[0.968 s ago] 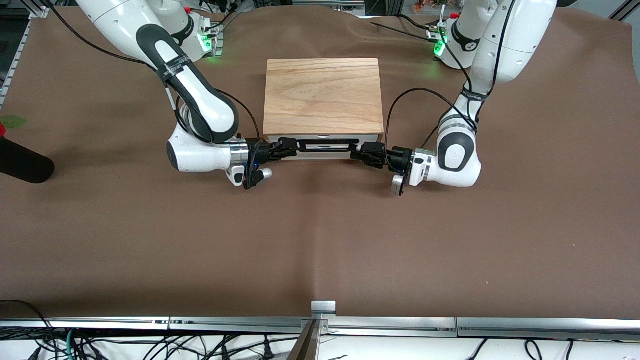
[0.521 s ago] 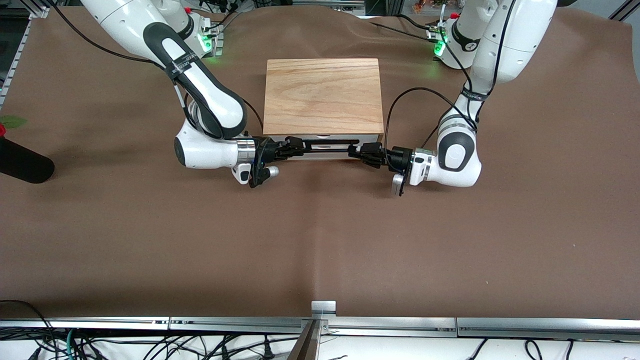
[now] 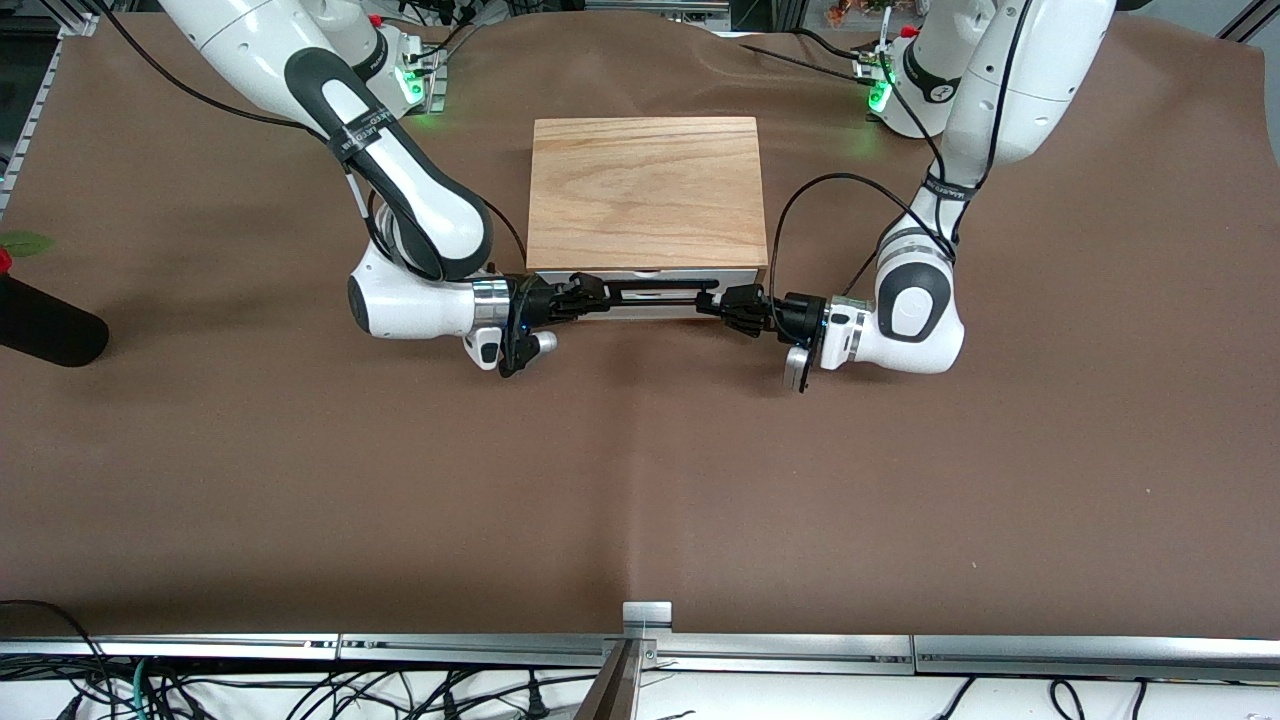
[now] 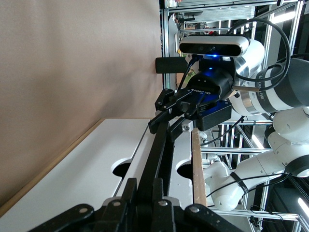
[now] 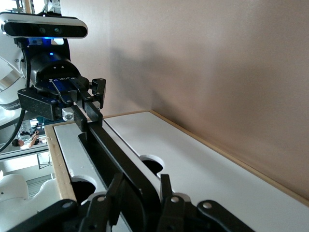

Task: Pull top drawer with both arms simultaneously
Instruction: 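Close the right gripper and the left gripper on the handle ends, then pull the handle outward with both grippers to slide the drawer open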

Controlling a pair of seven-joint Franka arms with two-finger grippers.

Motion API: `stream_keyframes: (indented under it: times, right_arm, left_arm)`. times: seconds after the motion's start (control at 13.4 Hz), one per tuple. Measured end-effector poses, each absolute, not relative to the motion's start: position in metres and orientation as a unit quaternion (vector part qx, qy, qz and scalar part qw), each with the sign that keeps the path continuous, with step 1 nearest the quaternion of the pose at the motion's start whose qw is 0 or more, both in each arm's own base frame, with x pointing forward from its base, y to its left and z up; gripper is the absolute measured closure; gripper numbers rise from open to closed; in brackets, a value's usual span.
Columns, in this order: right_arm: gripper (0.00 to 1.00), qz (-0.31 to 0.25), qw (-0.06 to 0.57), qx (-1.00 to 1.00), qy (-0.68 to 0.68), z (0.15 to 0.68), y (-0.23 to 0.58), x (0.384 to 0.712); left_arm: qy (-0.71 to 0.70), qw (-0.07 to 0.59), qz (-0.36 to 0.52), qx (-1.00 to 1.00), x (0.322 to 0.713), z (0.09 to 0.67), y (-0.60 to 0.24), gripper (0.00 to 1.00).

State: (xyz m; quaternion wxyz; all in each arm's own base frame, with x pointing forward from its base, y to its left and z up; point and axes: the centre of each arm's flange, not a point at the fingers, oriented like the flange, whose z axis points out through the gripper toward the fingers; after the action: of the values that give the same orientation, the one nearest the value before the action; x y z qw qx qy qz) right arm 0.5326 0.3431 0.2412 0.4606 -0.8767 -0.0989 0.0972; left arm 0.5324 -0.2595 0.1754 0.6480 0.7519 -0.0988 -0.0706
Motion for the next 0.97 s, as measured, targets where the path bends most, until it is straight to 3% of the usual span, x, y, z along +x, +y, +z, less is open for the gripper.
stream_keyframes:
  times: [0.97]
  right_arm:
    - [0.66, 0.112, 0.481, -0.865, -0.087, 0.2322, 0.3390, 0.5380]
  left_arm:
    - [-0.098, 0.647, -0.069, 0.753, 0.5330, 0.1754, -0.2590, 0.83]
